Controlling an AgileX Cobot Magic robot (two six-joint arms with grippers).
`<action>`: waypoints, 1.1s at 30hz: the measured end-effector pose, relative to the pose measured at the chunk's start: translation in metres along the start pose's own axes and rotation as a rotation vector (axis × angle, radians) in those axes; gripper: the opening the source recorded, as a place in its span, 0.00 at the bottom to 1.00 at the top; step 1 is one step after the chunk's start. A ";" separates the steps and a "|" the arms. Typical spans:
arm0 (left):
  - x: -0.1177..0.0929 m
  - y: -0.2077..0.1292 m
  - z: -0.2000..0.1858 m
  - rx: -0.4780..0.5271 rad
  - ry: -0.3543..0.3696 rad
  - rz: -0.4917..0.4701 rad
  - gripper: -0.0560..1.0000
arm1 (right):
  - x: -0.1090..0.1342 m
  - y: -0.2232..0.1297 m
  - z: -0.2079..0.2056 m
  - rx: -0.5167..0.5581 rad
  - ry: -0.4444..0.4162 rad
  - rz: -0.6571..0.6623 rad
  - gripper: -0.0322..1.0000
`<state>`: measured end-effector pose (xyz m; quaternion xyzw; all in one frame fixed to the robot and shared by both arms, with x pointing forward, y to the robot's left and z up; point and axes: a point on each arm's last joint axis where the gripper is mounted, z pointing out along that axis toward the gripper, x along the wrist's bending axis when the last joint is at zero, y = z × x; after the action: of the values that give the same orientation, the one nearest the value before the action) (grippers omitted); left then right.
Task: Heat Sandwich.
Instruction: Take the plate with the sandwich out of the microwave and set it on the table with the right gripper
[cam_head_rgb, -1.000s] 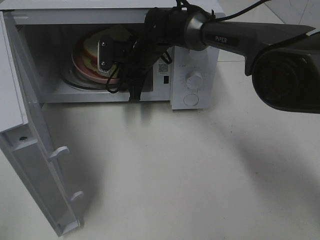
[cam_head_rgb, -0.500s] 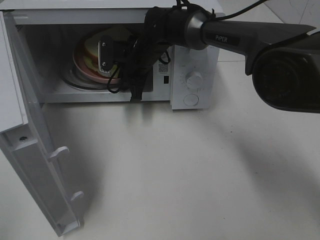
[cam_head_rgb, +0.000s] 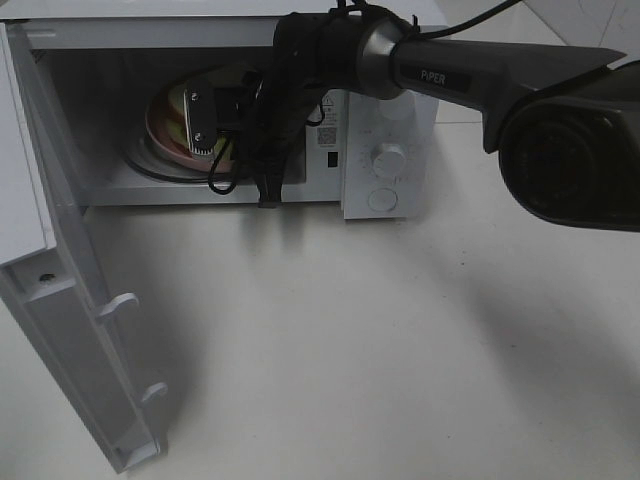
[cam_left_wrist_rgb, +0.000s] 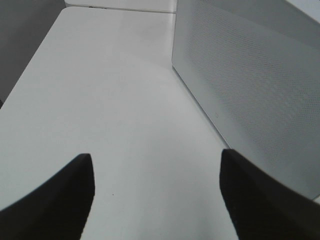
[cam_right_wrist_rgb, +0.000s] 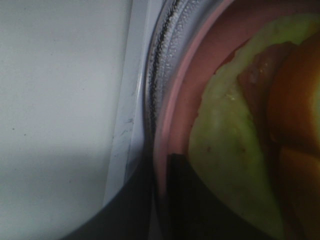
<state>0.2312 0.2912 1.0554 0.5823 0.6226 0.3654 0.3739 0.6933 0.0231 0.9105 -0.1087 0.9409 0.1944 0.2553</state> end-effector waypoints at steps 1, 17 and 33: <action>0.000 0.000 0.000 0.000 0.000 0.000 0.69 | 0.000 0.001 -0.001 0.008 -0.002 -0.017 0.13; 0.000 0.000 0.000 0.000 0.000 0.000 0.69 | 0.001 0.006 -0.018 0.038 0.067 -0.046 0.12; 0.000 0.000 0.000 0.000 0.000 0.000 0.69 | 0.007 0.016 -0.025 0.095 0.107 -0.132 0.12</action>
<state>0.2312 0.2912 1.0554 0.5823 0.6226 0.3654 0.3739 0.6713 0.0268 0.9312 -0.1684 0.9521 0.1264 0.2216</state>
